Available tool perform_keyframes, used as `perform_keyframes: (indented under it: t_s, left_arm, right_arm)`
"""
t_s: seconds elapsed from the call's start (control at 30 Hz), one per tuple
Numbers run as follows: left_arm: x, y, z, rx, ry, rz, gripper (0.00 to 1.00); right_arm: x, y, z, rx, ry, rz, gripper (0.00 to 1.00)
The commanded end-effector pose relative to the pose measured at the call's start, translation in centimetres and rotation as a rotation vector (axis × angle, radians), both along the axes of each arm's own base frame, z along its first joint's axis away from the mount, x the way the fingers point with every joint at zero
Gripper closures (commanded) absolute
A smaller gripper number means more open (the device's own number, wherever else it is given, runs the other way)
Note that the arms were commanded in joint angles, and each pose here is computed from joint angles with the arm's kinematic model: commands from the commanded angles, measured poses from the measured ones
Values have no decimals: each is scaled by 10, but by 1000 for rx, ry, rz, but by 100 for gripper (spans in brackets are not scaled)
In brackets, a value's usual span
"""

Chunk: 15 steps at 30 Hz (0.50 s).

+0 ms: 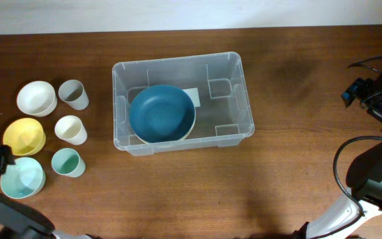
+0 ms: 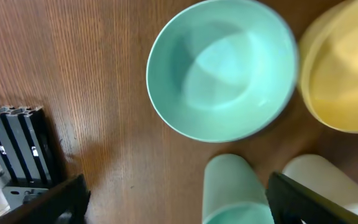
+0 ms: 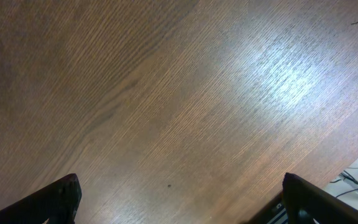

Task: Pack container
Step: 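Move the left gripper to the mint-green bowl and grasp its rim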

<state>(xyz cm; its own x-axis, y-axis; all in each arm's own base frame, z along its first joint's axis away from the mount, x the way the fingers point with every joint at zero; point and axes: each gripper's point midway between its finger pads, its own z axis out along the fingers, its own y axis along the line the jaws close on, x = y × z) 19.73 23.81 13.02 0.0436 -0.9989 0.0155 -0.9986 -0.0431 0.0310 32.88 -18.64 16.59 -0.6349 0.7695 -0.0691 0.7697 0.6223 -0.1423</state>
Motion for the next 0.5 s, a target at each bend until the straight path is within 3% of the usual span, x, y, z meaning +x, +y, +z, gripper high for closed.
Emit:
perform_keyframes:
  t_s: [0.0, 0.47]
  left_arm:
    - [-6, 4, -20, -34, 71, 11, 7]
    - [-12, 8, -71, -25, 103, 15, 6]
  right_arm:
    - [-1, -1, -1, -5, 4, -9, 1]
    - [-1, -1, -1, -5, 4, -9, 1]
